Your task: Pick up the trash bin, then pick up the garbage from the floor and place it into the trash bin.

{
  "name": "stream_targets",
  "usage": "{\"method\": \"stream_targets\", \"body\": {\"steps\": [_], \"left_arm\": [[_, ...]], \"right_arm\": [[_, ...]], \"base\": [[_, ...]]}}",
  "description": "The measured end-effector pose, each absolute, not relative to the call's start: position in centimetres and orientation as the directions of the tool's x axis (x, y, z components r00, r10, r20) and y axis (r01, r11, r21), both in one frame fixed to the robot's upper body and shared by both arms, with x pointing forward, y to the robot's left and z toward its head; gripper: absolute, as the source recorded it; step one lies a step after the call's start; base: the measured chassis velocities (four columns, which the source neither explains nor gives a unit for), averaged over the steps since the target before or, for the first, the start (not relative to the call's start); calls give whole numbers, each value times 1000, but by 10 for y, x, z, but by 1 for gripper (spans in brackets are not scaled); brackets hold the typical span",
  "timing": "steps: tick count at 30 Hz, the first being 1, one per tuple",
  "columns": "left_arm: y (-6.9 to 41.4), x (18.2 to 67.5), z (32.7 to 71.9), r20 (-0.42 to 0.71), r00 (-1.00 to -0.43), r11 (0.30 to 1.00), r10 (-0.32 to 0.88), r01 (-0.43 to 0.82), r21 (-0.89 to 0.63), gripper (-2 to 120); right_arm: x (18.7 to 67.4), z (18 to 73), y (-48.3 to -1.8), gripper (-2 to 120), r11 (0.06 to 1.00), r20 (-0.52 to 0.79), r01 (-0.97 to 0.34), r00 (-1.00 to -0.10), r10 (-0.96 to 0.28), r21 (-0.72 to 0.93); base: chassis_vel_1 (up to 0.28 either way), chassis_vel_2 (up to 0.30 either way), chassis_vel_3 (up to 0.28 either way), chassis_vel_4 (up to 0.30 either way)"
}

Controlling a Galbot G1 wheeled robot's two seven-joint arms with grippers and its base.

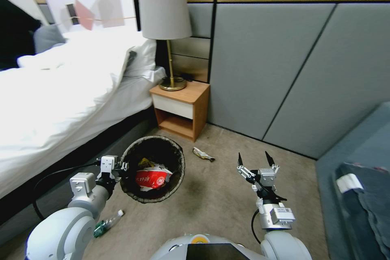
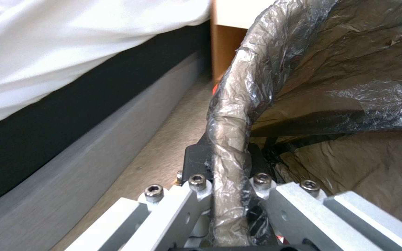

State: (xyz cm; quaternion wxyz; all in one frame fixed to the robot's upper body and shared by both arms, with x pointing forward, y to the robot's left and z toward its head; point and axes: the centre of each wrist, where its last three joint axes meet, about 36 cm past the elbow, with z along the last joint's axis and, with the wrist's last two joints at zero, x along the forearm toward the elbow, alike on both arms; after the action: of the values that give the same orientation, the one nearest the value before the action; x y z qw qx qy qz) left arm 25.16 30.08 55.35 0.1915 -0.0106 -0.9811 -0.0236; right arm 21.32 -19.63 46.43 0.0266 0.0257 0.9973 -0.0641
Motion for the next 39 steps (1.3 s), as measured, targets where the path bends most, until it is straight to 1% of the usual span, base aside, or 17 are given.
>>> {"method": "stream_targets", "body": {"steps": [4,8,11,12,13,14,20,24,26,27,30,31,33,34,37,38,39], "left_arm": [[301,251,553,377,-926,999,11,29,41,1],[301,251,553,380,-925,999,7,25,41,1],[302,250,552,384,-923,999,3,21,41,0],[302,249,552,388,-922,999,2,20,42,0],[302,249,552,388,-922,999,2,20,42,0],[302,249,551,392,-920,999,-1,19,46,0],[302,247,550,410,-912,998,4,28,52,0],[302,244,548,423,-906,998,4,27,49,0],[305,241,546,435,-900,998,-13,14,58,0],[305,241,546,435,-900,998,-13,14,58,0],[309,239,547,442,-896,997,-37,-3,78,0],[309,239,547,442,-896,997,-37,-3,78,0],[310,237,546,448,-893,996,-45,-7,86,0],[310,237,546,448,-893,996,-45,-7,86,0],[311,235,545,456,-888,996,-49,-8,91,0],[311,235,545,456,-888,996,-49,-8,91,0],[311,235,544,460,-886,996,-47,-6,89,0]], "right_arm": [[214,464,-197,100,991,-50,55,-997,50,-121],[216,464,-197,100,993,-18,53,-999,52,-105],[225,463,-201,100,997,34,43,-998,46,-63],[234,462,-207,100,998,62,42,-997,45,-51],[234,462,-207,100,998,62,42,-997,45,-51],[251,458,-217,100,998,77,42,-996,46,-49],[270,456,-236,100,997,87,45,-995,50,-62],[278,453,-240,100,998,99,37,-994,43,-56],[303,447,-247,100,999,134,15,-991,19,-31],[303,447,-247,100,999,134,15,-991,19,-31],[339,434,-254,100,999,202,-22,-979,-27,30],[339,434,-254,100,999,202,-22,-979,-27,30],[359,424,-258,100,998,256,-51,-965,-61,47],[359,424,-258,100,998,256,-51,-965,-61,47],[388,409,-261,100,995,303,-87,-948,-96,43],[388,409,-261,100,995,303,-87,-948,-96,43],[406,403,-262,100,994,317,-106,-942,-112,36]], "base": [[0,0,0,0],[0,0,0,0],[0,0,0,0],[0,0,0,0],[0,0,0,0],[0,0,0,0],[0,0,0,0],[0,0,0,0],[0,0,0,0],[0,0,0,0],[0,0,0,0],[0,0,0,0],[0,0,0,0],[0,0,0,0],[0,0,0,0],[0,0,0,0],[0,0,0,0]]}}
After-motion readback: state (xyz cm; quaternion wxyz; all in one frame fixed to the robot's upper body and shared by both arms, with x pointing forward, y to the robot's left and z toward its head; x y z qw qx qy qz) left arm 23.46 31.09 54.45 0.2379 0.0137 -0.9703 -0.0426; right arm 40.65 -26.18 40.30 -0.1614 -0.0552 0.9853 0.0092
